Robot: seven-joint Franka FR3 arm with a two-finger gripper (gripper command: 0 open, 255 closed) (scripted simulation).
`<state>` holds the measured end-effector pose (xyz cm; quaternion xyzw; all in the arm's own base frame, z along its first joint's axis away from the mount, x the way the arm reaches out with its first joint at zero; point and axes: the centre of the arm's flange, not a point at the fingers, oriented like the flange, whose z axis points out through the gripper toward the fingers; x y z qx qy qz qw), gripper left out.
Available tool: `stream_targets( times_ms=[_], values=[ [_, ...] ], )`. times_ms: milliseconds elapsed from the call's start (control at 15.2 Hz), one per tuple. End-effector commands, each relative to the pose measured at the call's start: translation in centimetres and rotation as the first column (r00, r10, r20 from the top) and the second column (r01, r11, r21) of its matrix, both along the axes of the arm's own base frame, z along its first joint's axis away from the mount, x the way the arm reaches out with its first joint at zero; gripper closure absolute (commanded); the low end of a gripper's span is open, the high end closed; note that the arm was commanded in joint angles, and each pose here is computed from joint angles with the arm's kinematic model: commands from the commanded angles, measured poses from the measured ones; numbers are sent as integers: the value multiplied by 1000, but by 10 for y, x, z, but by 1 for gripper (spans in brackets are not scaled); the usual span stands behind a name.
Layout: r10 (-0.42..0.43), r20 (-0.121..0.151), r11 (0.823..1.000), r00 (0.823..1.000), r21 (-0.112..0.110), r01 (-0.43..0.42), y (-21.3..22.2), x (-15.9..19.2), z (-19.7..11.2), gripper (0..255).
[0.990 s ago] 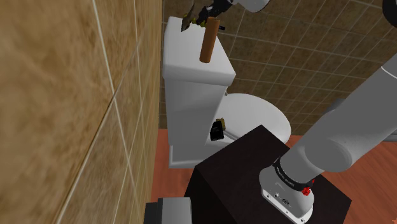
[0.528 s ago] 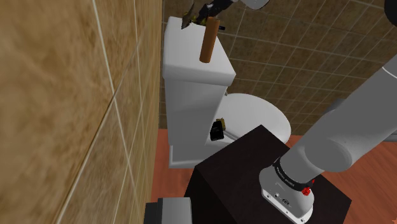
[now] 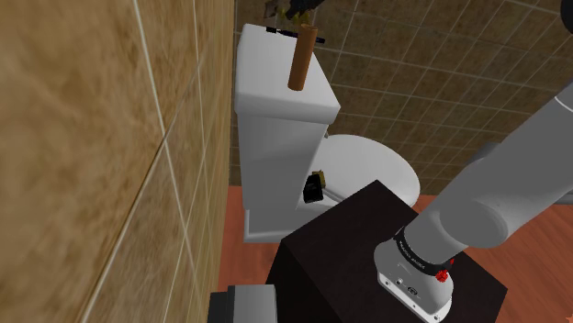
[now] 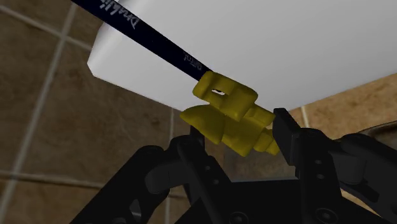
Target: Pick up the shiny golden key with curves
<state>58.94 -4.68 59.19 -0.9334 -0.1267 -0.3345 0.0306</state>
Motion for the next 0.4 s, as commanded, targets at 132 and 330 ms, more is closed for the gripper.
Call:
stream_targets(
  times_ms=[132, 330],
  values=[
    [0, 0, 1000, 1000, 0, 0, 0, -1, 22, 255],
    [0, 0, 1000, 1000, 0, 0, 0, -1, 28, 255]
  ],
)
